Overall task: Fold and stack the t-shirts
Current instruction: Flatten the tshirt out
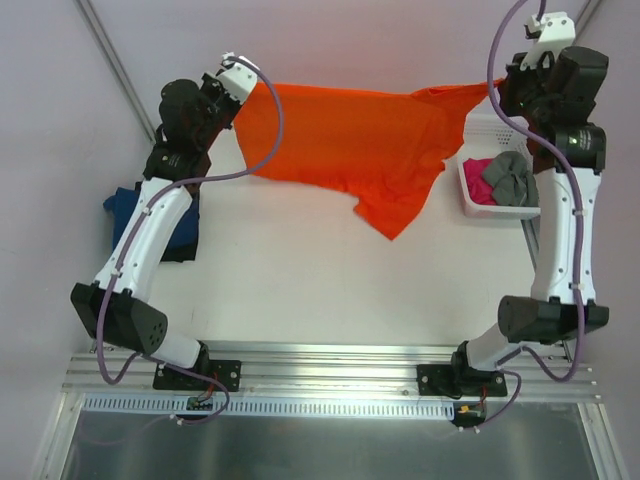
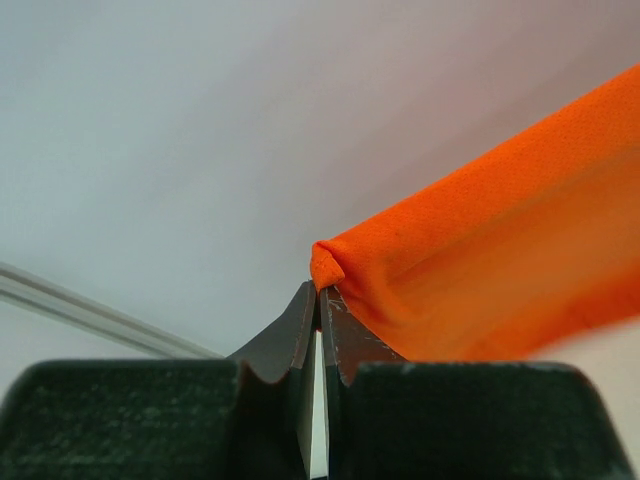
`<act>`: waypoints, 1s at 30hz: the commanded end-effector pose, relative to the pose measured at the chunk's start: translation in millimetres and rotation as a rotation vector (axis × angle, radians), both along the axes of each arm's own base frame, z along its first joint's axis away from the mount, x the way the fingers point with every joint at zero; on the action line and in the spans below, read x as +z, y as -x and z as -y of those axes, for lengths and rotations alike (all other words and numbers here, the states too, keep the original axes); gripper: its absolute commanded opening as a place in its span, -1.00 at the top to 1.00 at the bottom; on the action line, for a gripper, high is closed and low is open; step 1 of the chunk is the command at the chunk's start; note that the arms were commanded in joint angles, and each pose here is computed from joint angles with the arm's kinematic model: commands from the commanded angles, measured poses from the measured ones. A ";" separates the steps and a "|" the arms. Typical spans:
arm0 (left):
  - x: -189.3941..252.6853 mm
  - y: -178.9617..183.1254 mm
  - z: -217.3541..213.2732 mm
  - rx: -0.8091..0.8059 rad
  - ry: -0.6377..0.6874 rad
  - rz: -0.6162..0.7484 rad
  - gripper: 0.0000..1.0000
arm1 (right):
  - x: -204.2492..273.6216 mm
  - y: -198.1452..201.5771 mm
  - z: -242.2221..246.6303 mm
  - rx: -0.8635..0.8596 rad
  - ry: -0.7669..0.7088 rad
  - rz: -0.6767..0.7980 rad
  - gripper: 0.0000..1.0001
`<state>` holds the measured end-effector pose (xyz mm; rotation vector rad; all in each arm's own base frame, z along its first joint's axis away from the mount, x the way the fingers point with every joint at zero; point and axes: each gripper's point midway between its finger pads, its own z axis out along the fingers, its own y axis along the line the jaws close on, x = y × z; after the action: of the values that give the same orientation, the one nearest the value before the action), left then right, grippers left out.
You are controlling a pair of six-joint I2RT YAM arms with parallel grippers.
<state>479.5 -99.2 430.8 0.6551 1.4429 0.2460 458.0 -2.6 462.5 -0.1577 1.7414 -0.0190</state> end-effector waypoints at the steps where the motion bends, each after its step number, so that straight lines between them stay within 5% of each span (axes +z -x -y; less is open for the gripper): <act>1: 54.4 46.4 -10.0 -0.018 0.060 0.146 1.00 | 70.3 68.9 0.6 -0.012 -0.019 0.196 0.99; 11: 64.7 149.8 -28.0 -0.044 0.104 0.218 1.00 | 67.0 205.6 -7.1 -0.011 -0.031 0.213 0.99; 18: 68.5 184.2 -37.9 -0.036 0.116 0.239 1.00 | 77.6 260.4 -5.9 -0.031 -0.022 0.263 0.99; 25: 72.6 185.4 -43.3 -0.011 0.090 0.255 1.00 | 84.6 255.8 -0.2 -0.056 0.000 0.292 0.99; 30: 45.8 148.1 -38.8 0.014 0.049 0.176 1.00 | 80.0 215.6 1.0 -0.048 0.013 0.267 0.99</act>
<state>309.5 -67.7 485.2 0.5824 1.2446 0.2016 210.1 10.7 532.7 -0.1533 1.5066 -0.0136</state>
